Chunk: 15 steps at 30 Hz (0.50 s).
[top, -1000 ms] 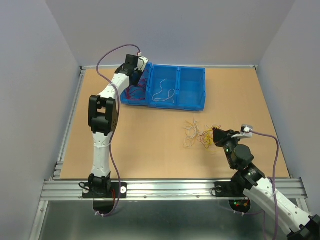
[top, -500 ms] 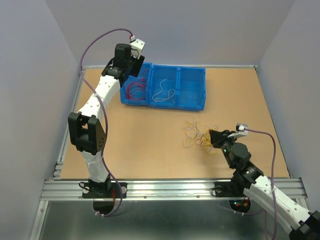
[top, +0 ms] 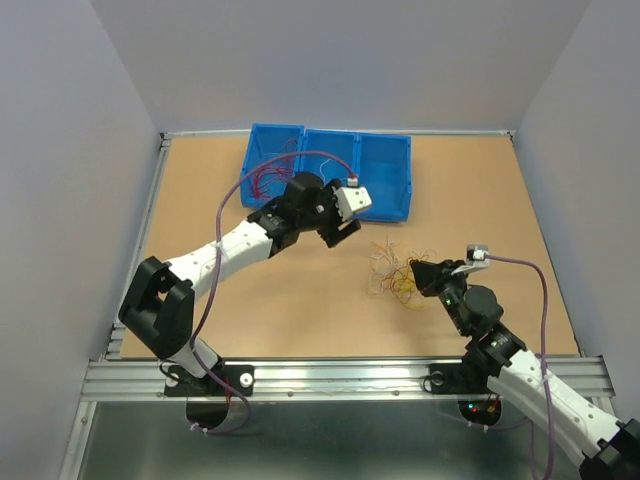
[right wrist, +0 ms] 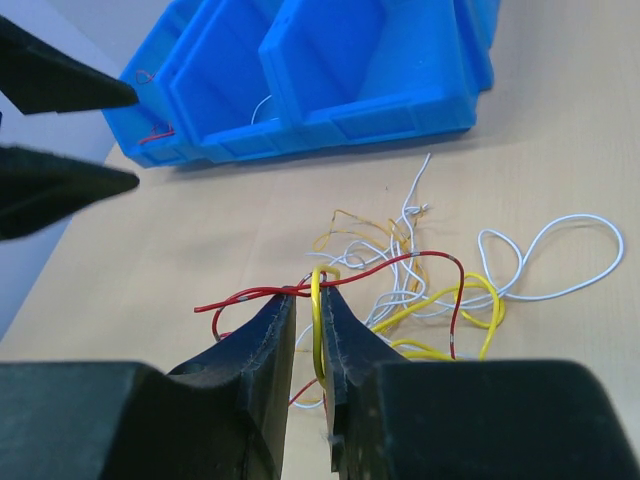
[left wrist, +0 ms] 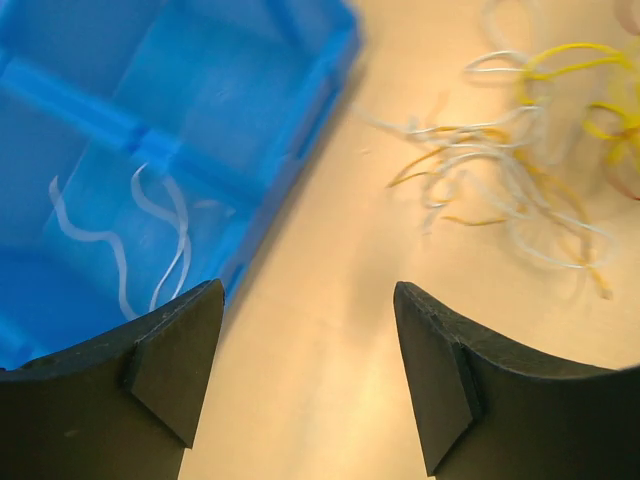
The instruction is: Untangle the cables
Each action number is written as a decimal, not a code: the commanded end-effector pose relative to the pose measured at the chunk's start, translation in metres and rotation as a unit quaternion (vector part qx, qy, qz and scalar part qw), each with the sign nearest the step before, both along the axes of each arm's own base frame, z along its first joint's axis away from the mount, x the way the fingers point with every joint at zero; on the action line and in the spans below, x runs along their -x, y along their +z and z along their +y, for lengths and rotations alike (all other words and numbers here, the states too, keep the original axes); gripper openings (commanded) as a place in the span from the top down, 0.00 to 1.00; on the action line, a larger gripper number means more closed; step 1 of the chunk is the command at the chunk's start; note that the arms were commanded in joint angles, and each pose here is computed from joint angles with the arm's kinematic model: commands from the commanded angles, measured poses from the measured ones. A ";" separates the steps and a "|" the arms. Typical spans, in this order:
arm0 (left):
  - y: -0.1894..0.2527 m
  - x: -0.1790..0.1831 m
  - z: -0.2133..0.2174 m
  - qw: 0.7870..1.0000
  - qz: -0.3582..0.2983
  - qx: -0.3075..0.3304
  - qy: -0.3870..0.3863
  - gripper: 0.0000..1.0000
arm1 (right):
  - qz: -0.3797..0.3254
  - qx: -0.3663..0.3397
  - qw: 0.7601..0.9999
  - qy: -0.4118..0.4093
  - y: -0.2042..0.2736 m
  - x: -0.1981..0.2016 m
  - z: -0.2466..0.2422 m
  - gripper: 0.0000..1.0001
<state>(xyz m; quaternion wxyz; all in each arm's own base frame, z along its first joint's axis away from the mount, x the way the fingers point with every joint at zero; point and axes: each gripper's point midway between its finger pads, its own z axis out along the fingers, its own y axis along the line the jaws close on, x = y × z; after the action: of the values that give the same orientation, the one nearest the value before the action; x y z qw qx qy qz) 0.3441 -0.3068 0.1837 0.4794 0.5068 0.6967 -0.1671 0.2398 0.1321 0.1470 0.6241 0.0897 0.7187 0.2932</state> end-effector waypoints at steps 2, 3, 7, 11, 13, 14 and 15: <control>0.019 0.024 -0.042 0.990 -0.078 0.049 -0.109 0.20 | -0.034 -0.038 0.998 -0.022 0.042 -0.002 -0.006 0.78; 0.009 0.031 -0.049 0.989 -0.069 0.048 -0.122 0.20 | -0.033 -0.039 0.998 -0.037 0.041 -0.004 -0.011 0.78; -0.040 0.035 -0.064 0.992 -0.035 0.016 -0.123 0.20 | -0.033 -0.048 0.996 -0.070 0.039 -0.004 -0.024 0.78; -0.053 0.032 -0.074 0.993 -0.018 0.012 -0.117 0.21 | -0.032 -0.050 0.995 -0.086 0.039 -0.004 -0.031 0.78; -0.057 0.031 -0.080 0.993 -0.015 0.012 -0.119 0.21 | -0.031 -0.050 0.994 -0.097 0.038 -0.003 -0.035 0.78; -0.054 0.028 -0.084 0.993 -0.020 0.014 -0.118 0.21 | -0.031 -0.052 0.993 -0.102 0.040 -0.003 -0.037 0.78; -0.056 0.027 -0.086 0.993 -0.022 0.010 -0.117 0.21 | -0.030 -0.050 0.993 -0.105 0.040 -0.003 -0.039 0.78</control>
<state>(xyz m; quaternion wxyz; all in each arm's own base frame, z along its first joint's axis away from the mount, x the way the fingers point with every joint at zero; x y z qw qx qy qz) 0.3029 -0.3707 0.0896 0.4231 0.5937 0.6497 -0.2155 0.2417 0.1040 0.1549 0.6470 0.1552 0.6985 0.2635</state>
